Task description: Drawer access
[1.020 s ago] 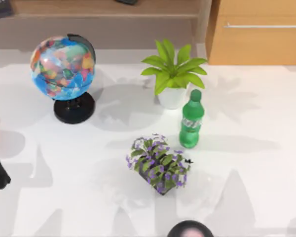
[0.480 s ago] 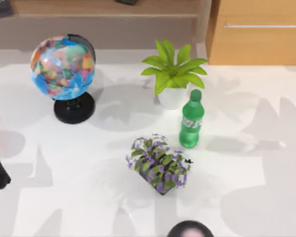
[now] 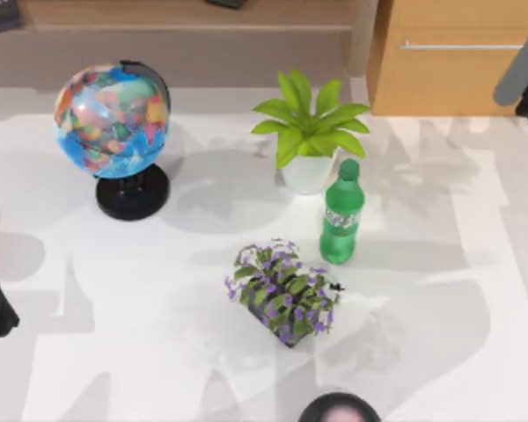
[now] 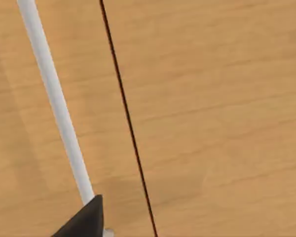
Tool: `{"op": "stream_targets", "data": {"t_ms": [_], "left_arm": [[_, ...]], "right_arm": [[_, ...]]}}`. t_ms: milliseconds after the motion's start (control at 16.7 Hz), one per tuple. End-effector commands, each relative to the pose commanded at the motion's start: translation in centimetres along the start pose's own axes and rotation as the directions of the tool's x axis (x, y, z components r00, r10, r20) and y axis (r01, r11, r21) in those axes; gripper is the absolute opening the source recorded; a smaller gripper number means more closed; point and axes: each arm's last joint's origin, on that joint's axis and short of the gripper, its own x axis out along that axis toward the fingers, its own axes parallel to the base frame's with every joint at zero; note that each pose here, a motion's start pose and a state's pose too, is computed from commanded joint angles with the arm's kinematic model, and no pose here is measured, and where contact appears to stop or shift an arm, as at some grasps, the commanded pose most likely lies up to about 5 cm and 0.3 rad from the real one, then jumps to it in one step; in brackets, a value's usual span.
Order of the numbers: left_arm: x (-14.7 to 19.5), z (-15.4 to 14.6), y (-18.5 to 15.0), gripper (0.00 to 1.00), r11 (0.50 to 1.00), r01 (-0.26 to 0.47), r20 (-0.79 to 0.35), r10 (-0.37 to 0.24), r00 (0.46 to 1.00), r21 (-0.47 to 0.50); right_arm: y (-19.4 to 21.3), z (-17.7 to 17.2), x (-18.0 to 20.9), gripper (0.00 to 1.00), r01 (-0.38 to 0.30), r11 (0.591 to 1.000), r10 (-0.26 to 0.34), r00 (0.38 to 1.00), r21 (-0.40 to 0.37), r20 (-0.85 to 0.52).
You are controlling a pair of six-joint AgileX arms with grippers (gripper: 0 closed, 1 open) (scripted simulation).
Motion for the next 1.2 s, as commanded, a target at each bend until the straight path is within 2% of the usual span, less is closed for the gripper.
{"op": "stream_targets", "data": {"t_ms": [180,300,660,1200], "left_arm": [[0.0,0.0,0.0,1.0,1.0,0.0,0.0,0.0,1.0,0.0],[0.0,0.0,0.0,1.0,1.0,0.0,0.0,0.0,1.0,0.0],[0.0,0.0,0.0,1.0,1.0,0.0,0.0,0.0,1.0,0.0],[0.0,0.0,0.0,1.0,1.0,0.0,0.0,0.0,1.0,0.0]], "right_arm": [[4.1,3.8,0.1,1.0,-0.016,0.99,0.018,1.0,-0.141,0.008],[5.4,5.0,-0.1,1.0,-0.024,0.983,0.026,1.0,-0.184,0.01],[5.6,5.0,-0.1,1.0,-0.029,0.982,0.031,0.999,-0.189,0.009],[5.7,5.2,2.4,1.0,-0.025,0.982,0.027,1.0,-0.19,0.01]]}}
